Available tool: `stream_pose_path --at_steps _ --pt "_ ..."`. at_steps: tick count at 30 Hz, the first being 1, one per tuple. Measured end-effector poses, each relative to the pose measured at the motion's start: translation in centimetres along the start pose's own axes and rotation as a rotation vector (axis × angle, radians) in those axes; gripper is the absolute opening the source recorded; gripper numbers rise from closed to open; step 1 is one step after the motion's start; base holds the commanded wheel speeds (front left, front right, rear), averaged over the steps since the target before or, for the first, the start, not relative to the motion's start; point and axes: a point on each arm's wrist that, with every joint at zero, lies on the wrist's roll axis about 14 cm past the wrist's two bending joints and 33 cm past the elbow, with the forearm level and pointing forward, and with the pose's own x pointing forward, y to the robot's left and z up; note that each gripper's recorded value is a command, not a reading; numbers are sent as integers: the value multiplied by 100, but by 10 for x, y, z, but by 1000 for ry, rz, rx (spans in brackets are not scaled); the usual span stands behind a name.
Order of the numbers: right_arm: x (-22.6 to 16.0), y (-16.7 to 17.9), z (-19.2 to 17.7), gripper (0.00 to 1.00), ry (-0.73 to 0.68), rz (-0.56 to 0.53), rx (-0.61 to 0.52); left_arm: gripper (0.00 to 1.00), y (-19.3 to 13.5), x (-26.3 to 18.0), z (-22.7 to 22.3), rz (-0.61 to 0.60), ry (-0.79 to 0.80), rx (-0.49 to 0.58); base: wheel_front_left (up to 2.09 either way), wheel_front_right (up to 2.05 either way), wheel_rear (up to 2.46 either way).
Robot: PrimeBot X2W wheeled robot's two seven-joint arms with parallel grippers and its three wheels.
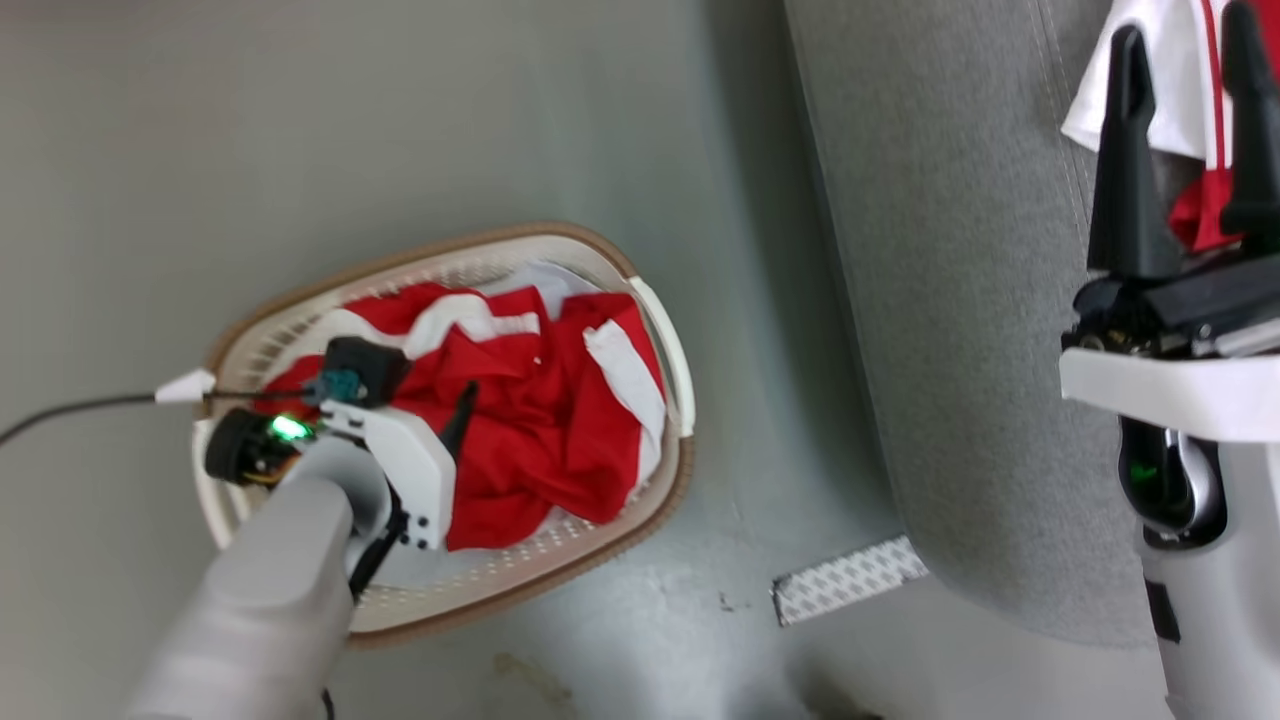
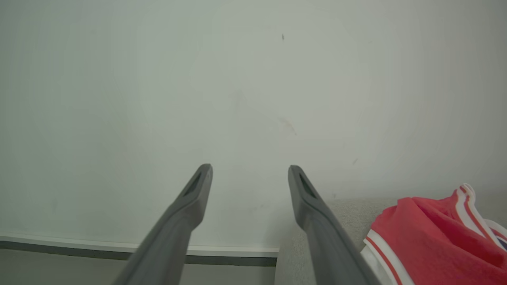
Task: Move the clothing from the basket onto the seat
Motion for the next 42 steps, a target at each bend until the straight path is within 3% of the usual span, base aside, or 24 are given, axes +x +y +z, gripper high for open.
stream_pose_path --at_steps 16,31,32,34,42 --pt "15 -7 -20 100 7 -16 13 100 2 49 -67 -71 253 82 0 0 0" --pt "14 -8 -34 100 31 -19 17 100 6 39 -120 -99 511 189 0 0 0" --pt "14 -8 -34 100 32 -18 14 93 6 40 -119 -99 507 190 0 0 0" --pt "14 -8 -35 100 34 -18 12 0 3 42 -115 -105 482 183 0 0 0" --pt "13 -9 -28 100 28 -20 8 0 3 45 -96 -105 412 176 0 0 0"
